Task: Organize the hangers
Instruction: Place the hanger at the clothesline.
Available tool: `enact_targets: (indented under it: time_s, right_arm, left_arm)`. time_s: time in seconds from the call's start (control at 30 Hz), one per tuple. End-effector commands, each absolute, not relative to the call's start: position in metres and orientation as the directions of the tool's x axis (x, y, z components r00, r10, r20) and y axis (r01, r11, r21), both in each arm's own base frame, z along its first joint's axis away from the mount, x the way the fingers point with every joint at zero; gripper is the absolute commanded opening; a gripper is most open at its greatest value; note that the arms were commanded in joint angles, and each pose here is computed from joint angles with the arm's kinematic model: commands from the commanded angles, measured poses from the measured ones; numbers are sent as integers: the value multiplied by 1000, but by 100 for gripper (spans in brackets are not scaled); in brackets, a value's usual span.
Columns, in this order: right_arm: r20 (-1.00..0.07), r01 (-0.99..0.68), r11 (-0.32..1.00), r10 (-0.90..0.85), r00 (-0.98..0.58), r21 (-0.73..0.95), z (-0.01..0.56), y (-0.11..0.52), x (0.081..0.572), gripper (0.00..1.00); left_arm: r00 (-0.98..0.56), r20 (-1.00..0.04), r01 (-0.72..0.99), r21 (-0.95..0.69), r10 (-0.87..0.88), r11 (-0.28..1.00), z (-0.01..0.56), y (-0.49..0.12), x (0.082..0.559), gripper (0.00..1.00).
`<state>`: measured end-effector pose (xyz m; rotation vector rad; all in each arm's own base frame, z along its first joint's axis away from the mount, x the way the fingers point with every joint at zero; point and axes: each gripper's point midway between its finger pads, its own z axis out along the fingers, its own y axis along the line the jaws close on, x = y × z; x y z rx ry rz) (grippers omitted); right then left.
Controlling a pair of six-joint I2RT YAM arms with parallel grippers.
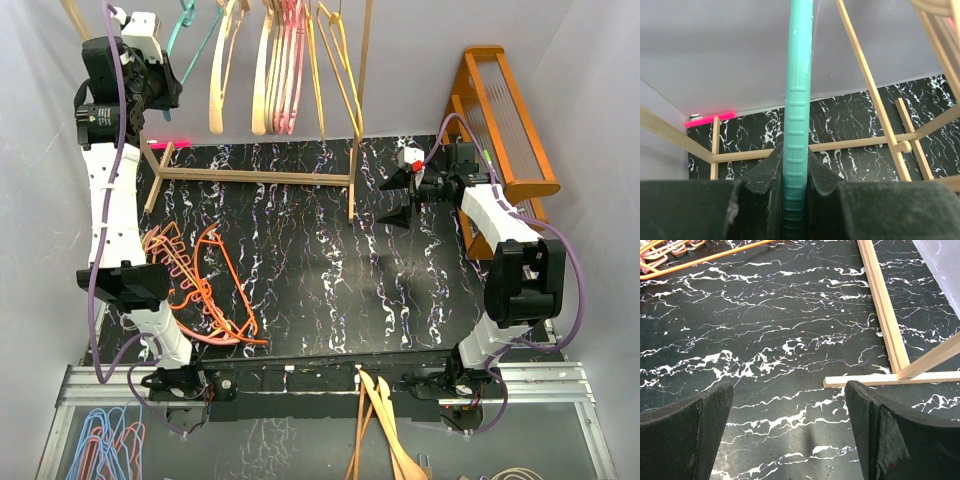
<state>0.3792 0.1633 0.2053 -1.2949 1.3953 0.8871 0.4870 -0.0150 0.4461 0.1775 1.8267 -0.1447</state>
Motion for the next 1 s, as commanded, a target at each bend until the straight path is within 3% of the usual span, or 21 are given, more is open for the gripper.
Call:
enact_targets:
  time_s: [0.0, 0.37, 0.4, 0.43, 0.47, 0.5, 0.6, 0.67, 0.8, 0.87, 0.97]
  right_arm:
    - [-971, -977, 149, -209, 119, -152, 230, 164, 384, 98]
    - [-977, -981, 148, -190, 93, -123, 231, 165, 385, 98]
    - [-977, -981, 152, -191, 91, -121, 230, 165, 385, 98]
    - [-977, -980, 156, -192, 94, -125, 230, 165, 386, 98]
    - [-976, -978, 165, -197, 91, -124, 229, 165, 388, 98]
    - [-977, -977, 185, -201, 71, -109, 227, 164, 391, 98]
    - [-974, -958, 278, -226, 3, -68, 215, 158, 407, 98]
    - [-965, -939, 342, -257, -50, -42, 198, 152, 417, 98]
    - [-932, -955, 290, -359, -44, -66, 162, 159, 403, 98]
    - [-910, -959, 268, -415, -24, -97, 143, 168, 392, 98]
    - [-855, -972, 202, -518, -3, -119, 114, 195, 368, 98]
  left_arm:
    - [-228, -971, 166, 28, 66, 986, 455, -7, 489, 0]
    - [-333, -939, 196, 24, 90, 980, 419, -10, 481, 0]
    - [-336, -937, 186, 26, 89, 982, 419, -9, 477, 11]
    - [-338, -937, 168, 32, 88, 985, 418, -5, 474, 38]
    - [-328, -941, 142, 40, 85, 989, 421, -1, 470, 78]
    - [-326, -942, 99, 47, 77, 994, 420, 6, 466, 95]
    - [-321, -946, -43, 61, 44, 997, 411, 28, 441, 97]
    - [-398, -917, -50, 12, -9, 999, 371, 24, 428, 97]
    - [-625, -757, -31, -222, -192, 975, 264, -12, 390, 97]
    - [-680, -676, -80, -318, -285, 945, 217, -25, 364, 97]
    - [-668, -638, -151, -388, -383, 909, 194, -30, 337, 97]
